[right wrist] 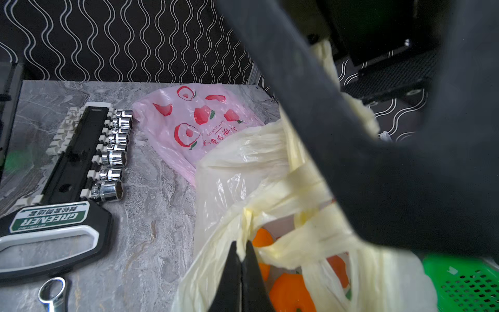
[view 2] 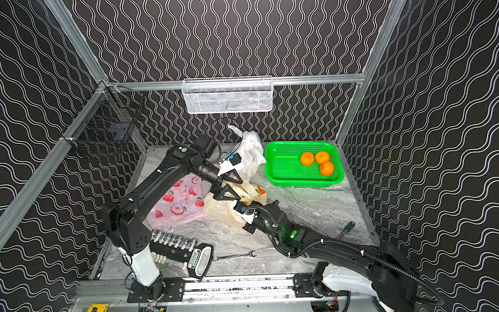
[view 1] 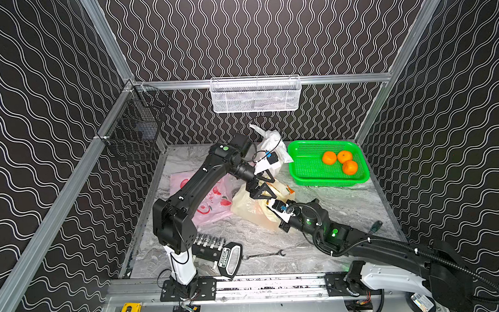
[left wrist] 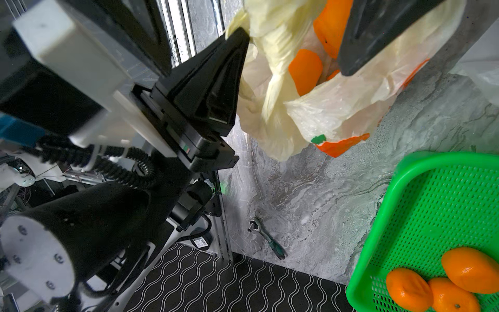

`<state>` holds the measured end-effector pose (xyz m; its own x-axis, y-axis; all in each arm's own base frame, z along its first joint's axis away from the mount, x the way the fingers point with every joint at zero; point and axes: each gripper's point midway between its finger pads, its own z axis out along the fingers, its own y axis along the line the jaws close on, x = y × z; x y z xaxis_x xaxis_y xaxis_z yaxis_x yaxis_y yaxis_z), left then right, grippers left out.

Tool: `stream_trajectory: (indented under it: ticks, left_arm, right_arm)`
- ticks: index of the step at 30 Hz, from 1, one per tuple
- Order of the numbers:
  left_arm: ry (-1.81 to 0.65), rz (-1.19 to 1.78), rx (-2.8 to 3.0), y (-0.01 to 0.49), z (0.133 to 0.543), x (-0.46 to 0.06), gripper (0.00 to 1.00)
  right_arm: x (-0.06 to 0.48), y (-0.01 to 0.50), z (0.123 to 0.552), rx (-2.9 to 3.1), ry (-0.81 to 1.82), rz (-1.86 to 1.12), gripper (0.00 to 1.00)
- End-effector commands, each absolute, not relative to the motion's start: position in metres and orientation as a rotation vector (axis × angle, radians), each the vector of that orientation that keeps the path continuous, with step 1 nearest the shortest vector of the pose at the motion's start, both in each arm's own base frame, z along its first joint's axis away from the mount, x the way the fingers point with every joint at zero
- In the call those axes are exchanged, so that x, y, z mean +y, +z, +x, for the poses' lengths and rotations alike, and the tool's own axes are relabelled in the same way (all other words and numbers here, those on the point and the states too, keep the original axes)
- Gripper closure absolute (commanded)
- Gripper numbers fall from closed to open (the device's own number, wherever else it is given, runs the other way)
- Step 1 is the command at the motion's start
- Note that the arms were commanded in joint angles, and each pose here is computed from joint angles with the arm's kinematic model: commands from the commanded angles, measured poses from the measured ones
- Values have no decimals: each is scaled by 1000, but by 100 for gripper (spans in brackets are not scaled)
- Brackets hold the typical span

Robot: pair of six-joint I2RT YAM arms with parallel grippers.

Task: Place the oranges into plastic bags & tie knots
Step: Tie the plastic bag at the center of the board.

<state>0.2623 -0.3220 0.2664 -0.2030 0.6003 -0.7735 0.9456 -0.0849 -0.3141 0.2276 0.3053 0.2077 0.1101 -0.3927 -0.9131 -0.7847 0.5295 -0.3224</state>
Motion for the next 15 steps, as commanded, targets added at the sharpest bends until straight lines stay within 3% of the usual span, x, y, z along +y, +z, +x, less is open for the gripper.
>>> stream_trajectory:
  ticks: [1,7,15]
  left_arm:
    - [-1217,1719,1812,261,251,-318,6]
    - [-1121,1747,1838,254,252,-310,28]
    - [-1051,1767,1847,251,252,-304,74]
  right_arm:
    - [308,215,232,1480,358,-1067,100]
    - [310,219,231,1472,358,-1078,100]
    - [305,213,230,1499,349,-1075,100]
